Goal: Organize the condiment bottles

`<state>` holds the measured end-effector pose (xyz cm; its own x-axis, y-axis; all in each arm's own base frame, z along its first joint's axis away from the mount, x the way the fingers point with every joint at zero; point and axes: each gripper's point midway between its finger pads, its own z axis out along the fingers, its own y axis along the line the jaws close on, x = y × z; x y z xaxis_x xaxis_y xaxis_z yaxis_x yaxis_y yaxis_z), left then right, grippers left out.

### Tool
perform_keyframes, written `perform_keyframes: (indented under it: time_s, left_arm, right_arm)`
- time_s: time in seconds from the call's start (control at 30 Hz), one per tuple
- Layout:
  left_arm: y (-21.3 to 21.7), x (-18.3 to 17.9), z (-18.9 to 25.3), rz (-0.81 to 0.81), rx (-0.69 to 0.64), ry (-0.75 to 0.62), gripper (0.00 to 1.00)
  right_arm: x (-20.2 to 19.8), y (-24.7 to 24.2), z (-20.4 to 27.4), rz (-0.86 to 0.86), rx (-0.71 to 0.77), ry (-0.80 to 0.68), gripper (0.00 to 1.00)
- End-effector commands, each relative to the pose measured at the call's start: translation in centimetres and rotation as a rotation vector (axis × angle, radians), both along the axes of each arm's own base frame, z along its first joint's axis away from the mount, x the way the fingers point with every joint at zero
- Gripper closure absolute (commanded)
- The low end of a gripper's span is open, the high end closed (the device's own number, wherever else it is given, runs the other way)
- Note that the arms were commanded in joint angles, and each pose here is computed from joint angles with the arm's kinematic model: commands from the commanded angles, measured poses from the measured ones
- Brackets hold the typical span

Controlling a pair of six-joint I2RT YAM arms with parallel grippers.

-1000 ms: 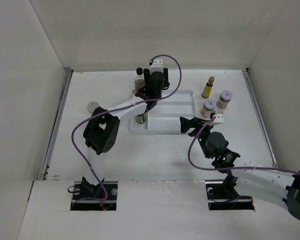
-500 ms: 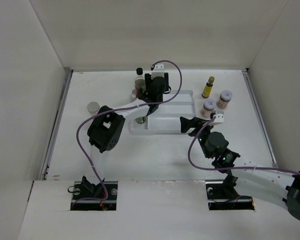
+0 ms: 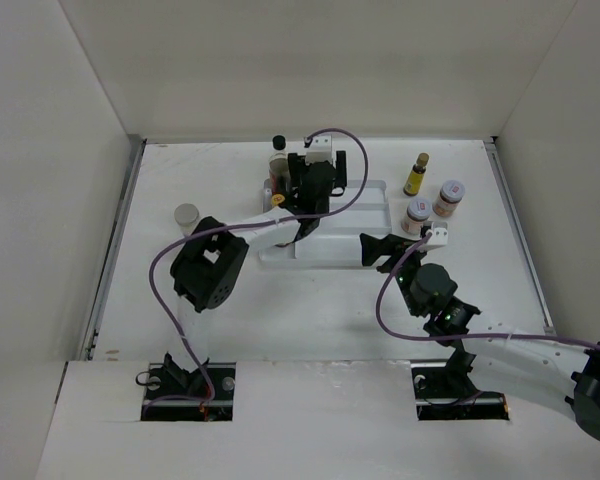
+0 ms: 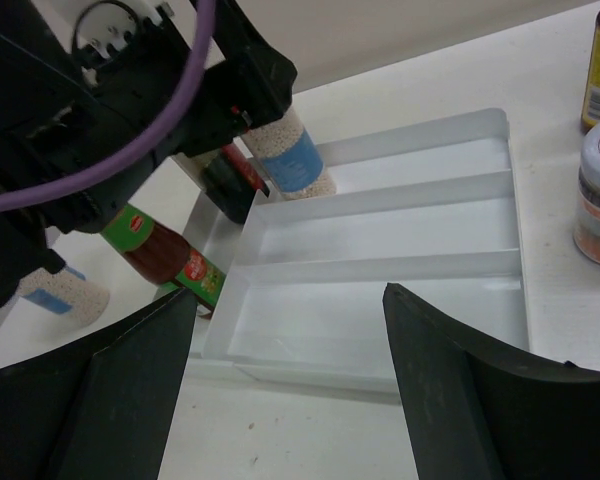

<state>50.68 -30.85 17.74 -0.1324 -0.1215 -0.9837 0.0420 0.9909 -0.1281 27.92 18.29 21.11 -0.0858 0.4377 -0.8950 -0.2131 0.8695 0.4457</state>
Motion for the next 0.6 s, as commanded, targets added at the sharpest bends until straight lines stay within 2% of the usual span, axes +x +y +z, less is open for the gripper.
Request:
perform_keyframes:
  time_s: [0.0, 0.17, 0.27, 0.33, 0.4, 0.43, 0.5, 0.57]
  left_arm:
    - [-0.2, -2.2, 11.6, -0.029, -0.165, -0.197, 0.18]
    - [-1.3, -6.0, 18.3, -0.113, -0.226, -0.288, 0.18]
    - [-0.5, -8.3, 20.6, -0.137, -0.243, -0.308, 0.19]
    - [1.3, -9.8, 21.2, -0.124, -0.245, -0.299, 0.20]
    - [4.3, -11.4, 20.9, -0.085, -0.240, -0.275, 0.20]
    - [6.2, -12.1, 20.2, -0.052, -0.235, -0.256, 0.20]
    - [10.0, -13.7, 19.0, 0.011, -0.233, -0.222, 0.20]
    - [14.6, -15.6, 17.3, 0.101, -0.220, -0.180, 0.20]
  right_arm:
    - [0.1, -0.2, 1.4, -0.012, 0.057, -0.036, 0.18]
    - [0.2, -0.2, 1.3, -0.014, 0.053, -0.033, 0.18]
    - [0.2, -0.2, 1.4, -0.015, 0.058, -0.037, 0.19]
    - [0.0, 0.0, 1.4, -0.006, 0.061, -0.036, 0.37]
    - [-0.1, 0.7, 1.3, 0.016, 0.060, -0.027, 0.62]
    - [-0.3, 1.2, 1.4, 0.036, 0.055, -0.023, 0.71]
    - [-0.9, 2.3, 1.7, 0.068, 0.053, -0.018, 0.76]
    - [-1.7, 3.2, 2.2, 0.096, 0.070, -0.026, 0.73]
